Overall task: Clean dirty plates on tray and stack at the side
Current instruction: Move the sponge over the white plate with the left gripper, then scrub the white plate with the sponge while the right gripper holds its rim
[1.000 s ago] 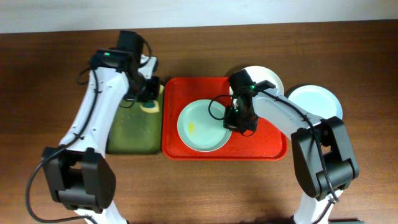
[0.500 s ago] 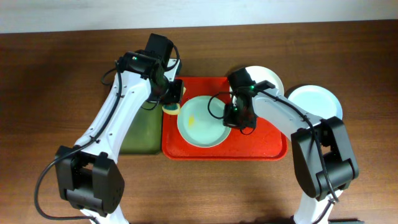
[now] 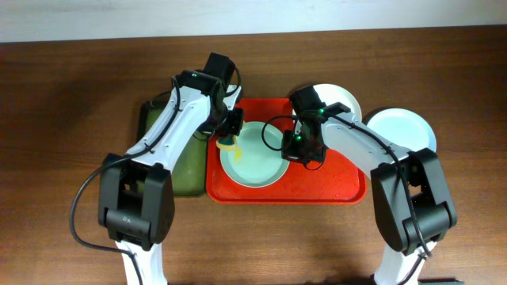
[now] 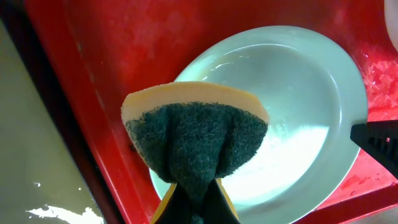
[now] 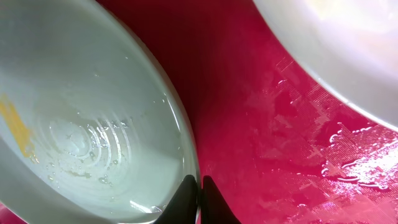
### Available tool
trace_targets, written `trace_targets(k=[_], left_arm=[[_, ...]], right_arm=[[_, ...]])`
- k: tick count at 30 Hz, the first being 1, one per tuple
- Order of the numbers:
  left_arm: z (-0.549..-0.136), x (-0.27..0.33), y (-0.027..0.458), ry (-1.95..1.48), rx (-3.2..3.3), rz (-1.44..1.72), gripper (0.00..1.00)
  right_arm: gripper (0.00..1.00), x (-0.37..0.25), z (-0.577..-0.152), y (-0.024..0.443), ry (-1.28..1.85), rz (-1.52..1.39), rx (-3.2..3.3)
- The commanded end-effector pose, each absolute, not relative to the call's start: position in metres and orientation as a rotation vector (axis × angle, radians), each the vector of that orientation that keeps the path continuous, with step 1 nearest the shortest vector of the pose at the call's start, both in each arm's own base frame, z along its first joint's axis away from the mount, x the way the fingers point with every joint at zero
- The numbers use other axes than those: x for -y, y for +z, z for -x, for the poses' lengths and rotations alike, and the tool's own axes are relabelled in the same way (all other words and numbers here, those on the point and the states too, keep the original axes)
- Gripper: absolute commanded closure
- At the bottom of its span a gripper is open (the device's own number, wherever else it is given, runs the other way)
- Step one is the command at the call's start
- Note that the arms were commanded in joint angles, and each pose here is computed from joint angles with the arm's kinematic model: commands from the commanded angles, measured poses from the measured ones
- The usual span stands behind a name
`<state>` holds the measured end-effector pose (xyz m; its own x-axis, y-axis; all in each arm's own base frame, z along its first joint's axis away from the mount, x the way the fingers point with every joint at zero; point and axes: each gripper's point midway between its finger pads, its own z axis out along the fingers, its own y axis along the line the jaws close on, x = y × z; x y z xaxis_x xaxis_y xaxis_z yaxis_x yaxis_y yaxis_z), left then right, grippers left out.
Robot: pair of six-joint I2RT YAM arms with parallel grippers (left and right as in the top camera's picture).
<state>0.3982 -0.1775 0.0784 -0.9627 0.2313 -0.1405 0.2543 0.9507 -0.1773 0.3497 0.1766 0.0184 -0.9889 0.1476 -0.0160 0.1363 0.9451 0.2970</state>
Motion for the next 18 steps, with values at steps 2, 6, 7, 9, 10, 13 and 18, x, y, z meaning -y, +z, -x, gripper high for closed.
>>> trace_targets(k=[2,6,7,9,10,13,18], left_arm=[[-0.400,0.183,0.079,-0.315,-2.977,-0.416,1.00],[-0.392,0.184,0.054,-0.304,-3.056,-0.394,1.00],[-0.391,0.186,0.050,-0.302,-3.064,-0.400,1.00],[-0.389,0.190,0.047,-0.297,-3.084,-0.321,1.00],[-0.391,0.189,0.047,-0.283,-3.087,-0.278,1.00],[-0.390,0.188,0.046,-0.277,-3.096,-0.214,1.00],[-0.389,0.185,0.039,-0.198,-3.098,-0.163,1.00]], right_arm=[[0.93,-0.176,-0.355,0.022,0.463,-0.219,-3.043],[0.87,-0.170,-0.357,0.021,0.408,-0.224,-3.034],[0.89,-0.170,-0.357,0.021,0.408,-0.224,-3.034],[0.96,-0.170,-0.357,0.021,0.408,-0.224,-3.034],[0.96,-0.170,-0.357,0.021,0.407,-0.225,-3.034],[0.85,-0.169,-0.358,0.020,0.398,-0.225,-3.032],[0.93,-0.169,-0.358,0.020,0.399,-0.225,-3.032]])
